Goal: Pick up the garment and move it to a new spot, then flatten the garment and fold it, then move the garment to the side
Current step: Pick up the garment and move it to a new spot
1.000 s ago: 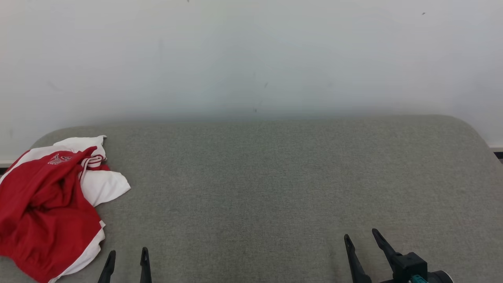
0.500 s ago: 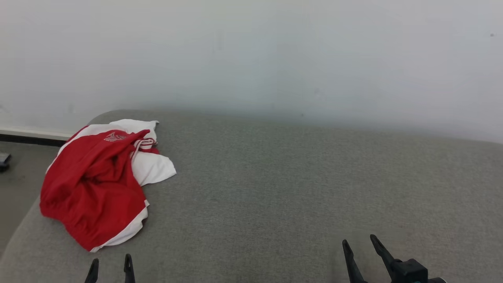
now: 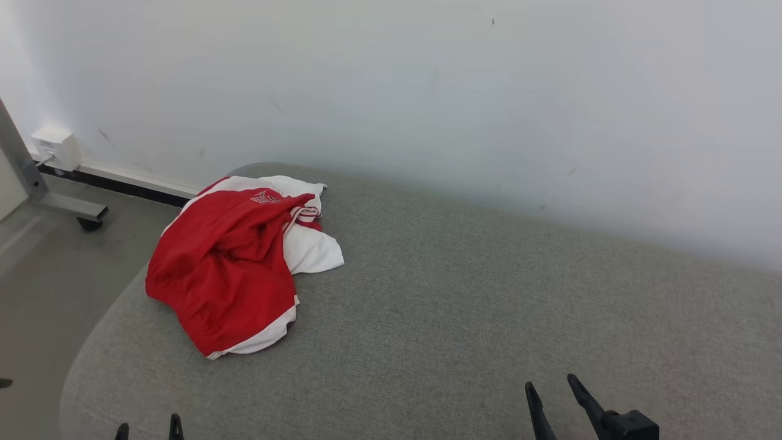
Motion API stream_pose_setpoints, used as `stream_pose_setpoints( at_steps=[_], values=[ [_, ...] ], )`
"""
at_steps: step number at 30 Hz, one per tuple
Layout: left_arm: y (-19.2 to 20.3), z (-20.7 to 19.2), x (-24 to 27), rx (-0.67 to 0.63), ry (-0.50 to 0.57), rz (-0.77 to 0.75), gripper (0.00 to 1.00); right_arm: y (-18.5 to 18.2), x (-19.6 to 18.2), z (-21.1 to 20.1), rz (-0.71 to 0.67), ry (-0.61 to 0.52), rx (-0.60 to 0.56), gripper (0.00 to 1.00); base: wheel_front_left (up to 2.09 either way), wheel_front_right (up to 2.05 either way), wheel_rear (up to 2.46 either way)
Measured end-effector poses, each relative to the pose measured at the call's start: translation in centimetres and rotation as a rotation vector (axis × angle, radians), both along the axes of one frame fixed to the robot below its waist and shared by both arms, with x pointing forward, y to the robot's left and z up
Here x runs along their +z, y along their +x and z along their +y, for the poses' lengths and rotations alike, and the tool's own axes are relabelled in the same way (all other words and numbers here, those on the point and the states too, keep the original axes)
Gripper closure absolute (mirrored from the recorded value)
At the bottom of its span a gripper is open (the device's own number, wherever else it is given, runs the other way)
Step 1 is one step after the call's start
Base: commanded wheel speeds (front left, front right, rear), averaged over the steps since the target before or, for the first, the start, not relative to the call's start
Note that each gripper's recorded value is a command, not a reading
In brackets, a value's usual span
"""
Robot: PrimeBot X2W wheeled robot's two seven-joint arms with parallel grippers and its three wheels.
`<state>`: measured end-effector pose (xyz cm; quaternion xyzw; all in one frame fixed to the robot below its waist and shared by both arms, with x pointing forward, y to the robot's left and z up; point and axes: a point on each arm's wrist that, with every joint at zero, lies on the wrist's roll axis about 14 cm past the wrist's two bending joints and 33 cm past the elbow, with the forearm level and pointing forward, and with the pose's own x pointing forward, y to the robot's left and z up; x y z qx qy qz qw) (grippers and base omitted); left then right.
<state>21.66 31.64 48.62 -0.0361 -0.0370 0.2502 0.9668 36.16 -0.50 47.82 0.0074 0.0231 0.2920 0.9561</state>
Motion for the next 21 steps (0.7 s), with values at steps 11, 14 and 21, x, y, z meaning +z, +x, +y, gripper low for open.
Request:
stream_pose_setpoints(
  at_steps=[11,14,21],
  values=[
    [-1.2,0.8,0.2,0.039,0.0,-0.014,0.0,-0.4,0.3,0.7,-0.011,-0.004,0.024,0.0,0.0,0.0,0.0],
    [-1.1,0.8,-0.1,0.037,-0.011,-0.005,0.0,-0.4,0.2,0.4,-0.009,-0.004,0.016,0.0,0.0,0.0,0.0],
    [0.5,1.1,0.0,0.017,-0.025,0.021,0.0,-0.2,-0.1,0.0,-0.002,-0.007,0.002,0.0,0.0,0.0,0.0]
  ],
)
